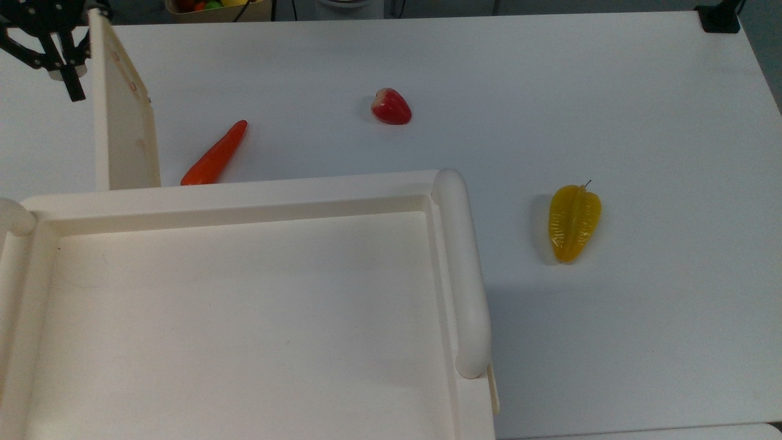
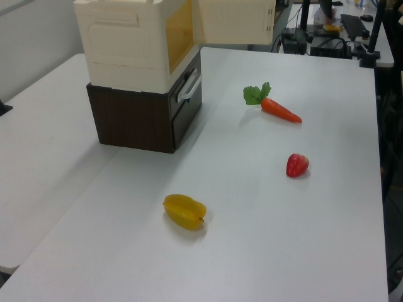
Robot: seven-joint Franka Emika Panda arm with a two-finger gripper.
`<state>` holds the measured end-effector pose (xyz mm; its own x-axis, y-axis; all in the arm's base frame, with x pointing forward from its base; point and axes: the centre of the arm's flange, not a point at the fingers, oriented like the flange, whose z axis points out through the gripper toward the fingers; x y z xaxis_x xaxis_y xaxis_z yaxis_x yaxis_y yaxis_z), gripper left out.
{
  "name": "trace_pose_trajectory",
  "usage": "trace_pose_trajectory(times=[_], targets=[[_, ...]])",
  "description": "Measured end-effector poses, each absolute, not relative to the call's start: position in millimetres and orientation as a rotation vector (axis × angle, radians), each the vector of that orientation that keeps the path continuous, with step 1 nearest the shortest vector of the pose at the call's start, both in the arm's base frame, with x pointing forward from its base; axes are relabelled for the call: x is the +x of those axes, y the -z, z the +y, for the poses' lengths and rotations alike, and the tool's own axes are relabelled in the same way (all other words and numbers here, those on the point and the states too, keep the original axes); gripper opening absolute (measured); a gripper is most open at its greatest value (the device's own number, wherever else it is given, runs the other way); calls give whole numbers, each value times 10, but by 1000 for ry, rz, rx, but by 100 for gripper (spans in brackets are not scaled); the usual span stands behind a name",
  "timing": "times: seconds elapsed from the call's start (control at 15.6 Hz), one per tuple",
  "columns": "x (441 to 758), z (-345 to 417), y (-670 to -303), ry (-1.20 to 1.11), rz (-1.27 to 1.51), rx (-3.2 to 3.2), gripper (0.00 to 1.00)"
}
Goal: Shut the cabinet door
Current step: 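Move the gripper to the open door's outer edge and push it inward, then sweep the gripper along the door, swinging it shut against the cabinet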
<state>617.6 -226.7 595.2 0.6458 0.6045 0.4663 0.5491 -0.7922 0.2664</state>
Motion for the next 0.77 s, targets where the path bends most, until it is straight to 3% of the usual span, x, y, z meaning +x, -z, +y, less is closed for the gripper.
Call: trace_pose_trajectory(times=[0.77], targets=[[6488, -1130, -5956, -939, 1141, 2785, 1]])
